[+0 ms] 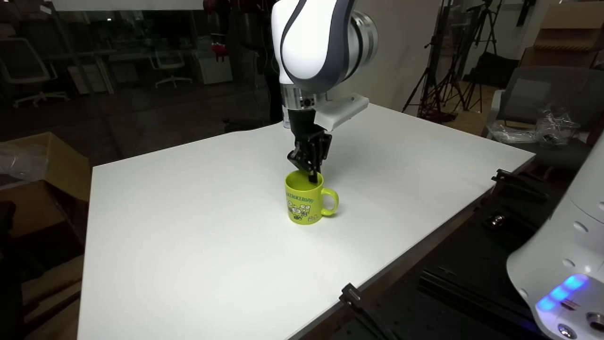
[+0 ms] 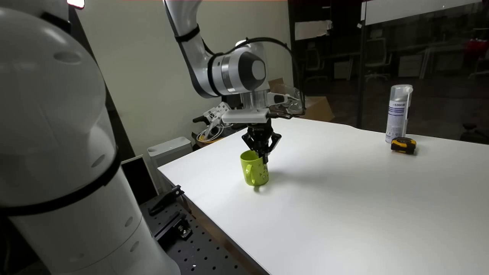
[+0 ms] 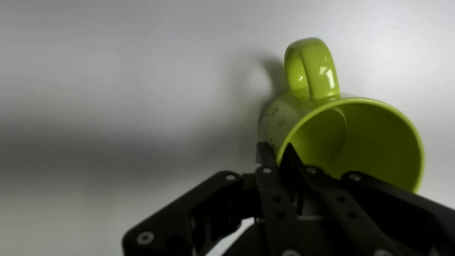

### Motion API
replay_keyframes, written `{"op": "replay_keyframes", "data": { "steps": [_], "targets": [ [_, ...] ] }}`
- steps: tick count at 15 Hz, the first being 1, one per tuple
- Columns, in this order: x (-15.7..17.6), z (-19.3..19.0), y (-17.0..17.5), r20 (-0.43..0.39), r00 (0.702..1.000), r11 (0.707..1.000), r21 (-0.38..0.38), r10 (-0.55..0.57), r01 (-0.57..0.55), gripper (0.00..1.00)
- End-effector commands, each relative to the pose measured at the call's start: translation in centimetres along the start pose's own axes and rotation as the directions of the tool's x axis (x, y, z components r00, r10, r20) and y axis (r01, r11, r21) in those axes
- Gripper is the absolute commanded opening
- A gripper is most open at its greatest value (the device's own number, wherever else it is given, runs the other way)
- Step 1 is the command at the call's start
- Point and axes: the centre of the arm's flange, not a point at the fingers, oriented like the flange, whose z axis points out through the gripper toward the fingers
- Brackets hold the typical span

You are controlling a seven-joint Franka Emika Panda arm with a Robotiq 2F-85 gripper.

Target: Slide the mug forward towards the right

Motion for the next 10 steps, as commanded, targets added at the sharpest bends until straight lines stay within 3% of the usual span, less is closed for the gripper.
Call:
{"op": "replay_keyframes", "data": {
  "steps": [1, 2, 7, 8, 10],
  "targets": [
    [0.02, 0.04, -0.22, -0.017, 1.0, 1.0, 0.004, -0.018, 0.018, 0.03],
    [0.02, -0.01, -0.01, -0.003, 1.0, 1.0, 0.001, -0.01, 0.01, 0.1],
    [0.04, -0.02, -0.02, -0.004, 1.0, 1.0, 0.001, -0.017, 0.017, 0.1],
    [-0.13, 0.0, -0.43, -0.002, 1.0, 1.0, -0.005, -0.029, 0.029, 0.03],
    [0.27, -0.11, 0.35, -0.003, 1.0, 1.0, 0.009, 0.002, -0.002, 0.03]
  ]
}}
